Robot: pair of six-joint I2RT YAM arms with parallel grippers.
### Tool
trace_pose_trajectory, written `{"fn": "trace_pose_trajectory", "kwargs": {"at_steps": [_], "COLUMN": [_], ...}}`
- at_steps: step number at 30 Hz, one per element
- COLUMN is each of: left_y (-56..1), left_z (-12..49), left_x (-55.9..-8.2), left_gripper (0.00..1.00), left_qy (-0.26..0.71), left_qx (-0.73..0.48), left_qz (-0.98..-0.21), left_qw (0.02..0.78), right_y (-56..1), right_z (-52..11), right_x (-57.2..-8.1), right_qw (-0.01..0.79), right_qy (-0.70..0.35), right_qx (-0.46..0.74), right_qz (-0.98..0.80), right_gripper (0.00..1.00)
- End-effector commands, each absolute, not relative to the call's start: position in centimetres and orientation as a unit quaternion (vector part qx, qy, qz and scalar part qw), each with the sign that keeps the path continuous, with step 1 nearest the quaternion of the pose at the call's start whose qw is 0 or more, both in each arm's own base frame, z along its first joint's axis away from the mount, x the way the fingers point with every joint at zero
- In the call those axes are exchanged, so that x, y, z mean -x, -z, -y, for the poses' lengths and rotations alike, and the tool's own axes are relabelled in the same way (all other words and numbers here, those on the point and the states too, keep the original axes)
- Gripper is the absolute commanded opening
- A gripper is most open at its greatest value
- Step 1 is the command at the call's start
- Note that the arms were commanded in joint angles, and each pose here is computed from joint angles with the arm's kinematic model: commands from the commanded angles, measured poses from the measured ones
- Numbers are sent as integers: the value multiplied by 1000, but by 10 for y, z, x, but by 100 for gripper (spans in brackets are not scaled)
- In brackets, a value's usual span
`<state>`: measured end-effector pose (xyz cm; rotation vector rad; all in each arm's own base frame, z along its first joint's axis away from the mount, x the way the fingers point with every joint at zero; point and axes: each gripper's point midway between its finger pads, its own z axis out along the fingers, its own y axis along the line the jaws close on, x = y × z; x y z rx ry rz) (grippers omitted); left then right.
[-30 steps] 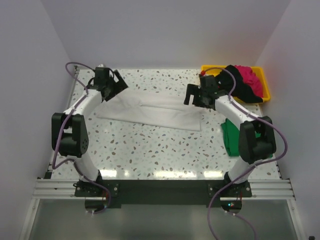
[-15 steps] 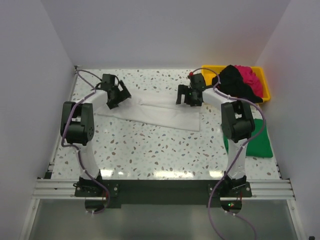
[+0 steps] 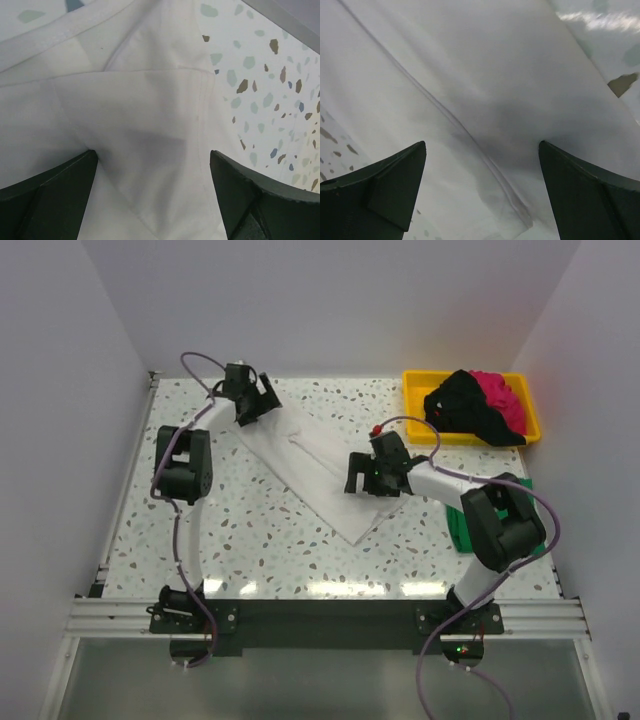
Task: Fold and stack the t-shirts
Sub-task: Fold the tshirt
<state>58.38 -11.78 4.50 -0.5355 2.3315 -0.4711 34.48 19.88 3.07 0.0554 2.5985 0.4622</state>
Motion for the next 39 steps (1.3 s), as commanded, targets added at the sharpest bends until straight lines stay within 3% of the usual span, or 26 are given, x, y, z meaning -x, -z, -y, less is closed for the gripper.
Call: {"fn": "trace_pose_trajectory", "kwargs": {"at_steps": [1, 5, 11, 17, 25, 28, 32, 35, 36, 38, 39], "left_y": [-17, -20, -3, -4, -19, -65, -184, -261, -313, -307, -345], "left_z": [167, 192, 205, 236, 264, 269, 270, 258, 252, 240, 232], "left_x": [-586, -604, -614, -623, -630, -638, -646, -623, -604, -578, -552], "left_gripper": [100, 100, 100, 100, 100, 100, 100, 100, 100, 100, 100], "left_qy": [185, 210, 214, 245, 289, 309, 336, 335, 343, 316, 320], "left_qx": [146, 148, 195, 188, 182, 177, 157, 137, 123, 114, 102], "left_qz": [-917, -906, -892, -879, -863, -847, -809, -792, -772, -789, -774], "left_qw": [322, 336, 347, 364, 372, 394, 457, 493, 521, 515, 537], "right_y": [-8, -3, -2, -12, -44, -79, -140, -179, -182, -201, -197], "right_z": [-218, -255, -297, -326, -337, -333, -326, -311, -303, -281, -269], "right_x": [-275, -221, -179, -161, -171, -190, -206, -207, -206, -208, -208], "right_qw": [176, 157, 134, 139, 184, 240, 316, 365, 375, 408, 416], "right_qy": [-156, -154, -185, -209, -221, -206, -219, -240, -238, -233, -215], "right_qx": [-31, 7, 24, 63, 84, 104, 118, 112, 107, 86, 81], "right_qz": [-971, -975, -973, -966, -954, -943, -915, -893, -890, -879, -880], "right_gripper": [99, 99, 99, 99, 99, 99, 99, 99, 99, 99, 99]}}
